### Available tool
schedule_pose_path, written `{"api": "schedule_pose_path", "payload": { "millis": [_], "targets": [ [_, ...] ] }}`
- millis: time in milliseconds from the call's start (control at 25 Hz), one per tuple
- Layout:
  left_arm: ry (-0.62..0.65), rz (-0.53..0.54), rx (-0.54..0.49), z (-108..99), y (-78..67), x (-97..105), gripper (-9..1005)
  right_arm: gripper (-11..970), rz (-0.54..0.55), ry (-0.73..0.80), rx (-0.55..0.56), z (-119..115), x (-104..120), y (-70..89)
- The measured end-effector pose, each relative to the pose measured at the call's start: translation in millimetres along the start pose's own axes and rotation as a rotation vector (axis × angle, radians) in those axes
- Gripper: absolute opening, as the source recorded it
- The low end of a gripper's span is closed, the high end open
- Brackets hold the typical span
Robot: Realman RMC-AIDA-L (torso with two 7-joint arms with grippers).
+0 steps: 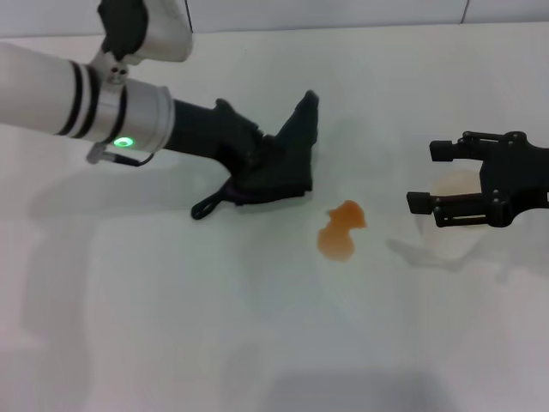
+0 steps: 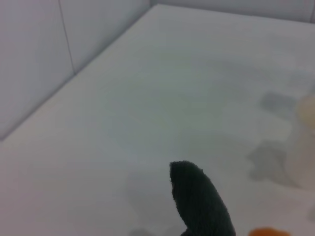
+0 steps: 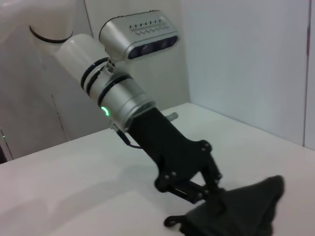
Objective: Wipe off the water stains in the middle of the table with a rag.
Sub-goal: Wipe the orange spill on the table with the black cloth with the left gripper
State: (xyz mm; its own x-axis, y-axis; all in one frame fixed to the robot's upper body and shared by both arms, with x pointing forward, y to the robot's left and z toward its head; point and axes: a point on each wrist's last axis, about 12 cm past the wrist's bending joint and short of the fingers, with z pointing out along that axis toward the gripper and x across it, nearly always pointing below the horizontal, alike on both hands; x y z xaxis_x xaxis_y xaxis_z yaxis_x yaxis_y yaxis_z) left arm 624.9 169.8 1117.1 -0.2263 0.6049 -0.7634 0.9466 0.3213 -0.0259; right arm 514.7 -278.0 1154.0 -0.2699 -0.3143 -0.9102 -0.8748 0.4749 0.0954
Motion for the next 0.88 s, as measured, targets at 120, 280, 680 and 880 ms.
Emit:
{"api": "schedule_pose_path", "payload": {
  "millis": [120,280,680,880],
  "targets": [
    [-0.005,0.036,-0.003,14,-2.4,-8,82,859,0.0,0.0,0.002,0,0,-0.2],
    [0.007,0.075,0.018,28,-11.2,-13,82,860,0.0,0.0,0.004,0,0,-0.1],
    [0.036,0.103,0.108,49,-37.3,-7,81,860,-0.003,0.002,0.004,-2,1,0.9],
    [0.039,0.09,0.113,49,-39.8,0,81,860,-0.002,0.003,0.0,-2,1,1.6]
  ]
}}
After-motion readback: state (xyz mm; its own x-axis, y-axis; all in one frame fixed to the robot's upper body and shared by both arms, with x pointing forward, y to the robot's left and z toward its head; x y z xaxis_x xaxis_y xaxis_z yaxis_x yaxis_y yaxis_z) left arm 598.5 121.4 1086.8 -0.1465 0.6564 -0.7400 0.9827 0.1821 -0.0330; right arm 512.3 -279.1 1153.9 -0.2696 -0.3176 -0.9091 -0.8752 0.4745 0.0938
